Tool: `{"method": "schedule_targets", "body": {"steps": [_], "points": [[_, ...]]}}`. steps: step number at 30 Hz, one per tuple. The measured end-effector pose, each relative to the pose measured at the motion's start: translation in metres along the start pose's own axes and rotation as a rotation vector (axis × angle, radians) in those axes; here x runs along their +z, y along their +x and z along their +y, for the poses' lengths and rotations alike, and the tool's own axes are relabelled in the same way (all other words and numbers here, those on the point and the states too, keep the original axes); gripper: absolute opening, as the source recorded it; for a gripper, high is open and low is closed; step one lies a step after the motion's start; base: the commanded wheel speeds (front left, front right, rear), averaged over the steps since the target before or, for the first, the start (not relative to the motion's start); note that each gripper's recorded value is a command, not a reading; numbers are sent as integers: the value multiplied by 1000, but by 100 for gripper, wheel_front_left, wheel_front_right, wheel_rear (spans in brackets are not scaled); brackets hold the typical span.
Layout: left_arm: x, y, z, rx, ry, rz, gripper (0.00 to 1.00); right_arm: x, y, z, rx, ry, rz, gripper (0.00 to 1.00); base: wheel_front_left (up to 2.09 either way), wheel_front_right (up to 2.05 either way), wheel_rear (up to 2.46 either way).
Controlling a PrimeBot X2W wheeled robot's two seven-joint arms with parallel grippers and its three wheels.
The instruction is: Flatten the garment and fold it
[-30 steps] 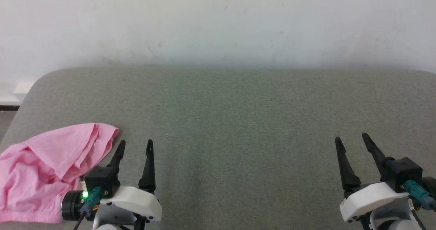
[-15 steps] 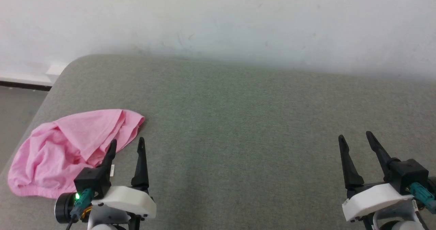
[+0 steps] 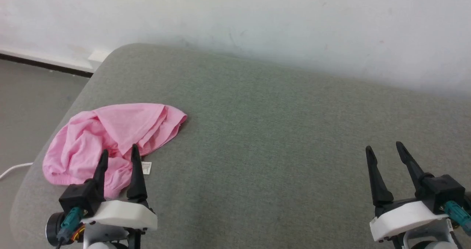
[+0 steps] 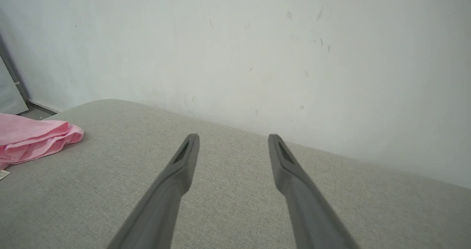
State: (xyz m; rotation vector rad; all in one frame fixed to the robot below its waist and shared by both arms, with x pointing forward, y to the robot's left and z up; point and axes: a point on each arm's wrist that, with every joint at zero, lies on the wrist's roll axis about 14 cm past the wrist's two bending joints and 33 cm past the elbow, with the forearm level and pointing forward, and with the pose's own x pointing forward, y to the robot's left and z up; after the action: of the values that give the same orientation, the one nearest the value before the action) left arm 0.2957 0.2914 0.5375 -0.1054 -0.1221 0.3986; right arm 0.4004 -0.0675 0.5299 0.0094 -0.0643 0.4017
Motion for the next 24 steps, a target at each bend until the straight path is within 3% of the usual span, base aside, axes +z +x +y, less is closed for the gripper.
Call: {"method": "schedule_targets", "body": {"steps": [14, 24], "points": [[18, -16, 53, 174, -8, -61, 100, 2, 19, 32, 103, 8, -19, 100, 0, 0, 0], [37, 25, 59, 168, -2, -125, 100, -14, 26, 30, 111, 21, 25, 100, 0, 0, 0]]}}
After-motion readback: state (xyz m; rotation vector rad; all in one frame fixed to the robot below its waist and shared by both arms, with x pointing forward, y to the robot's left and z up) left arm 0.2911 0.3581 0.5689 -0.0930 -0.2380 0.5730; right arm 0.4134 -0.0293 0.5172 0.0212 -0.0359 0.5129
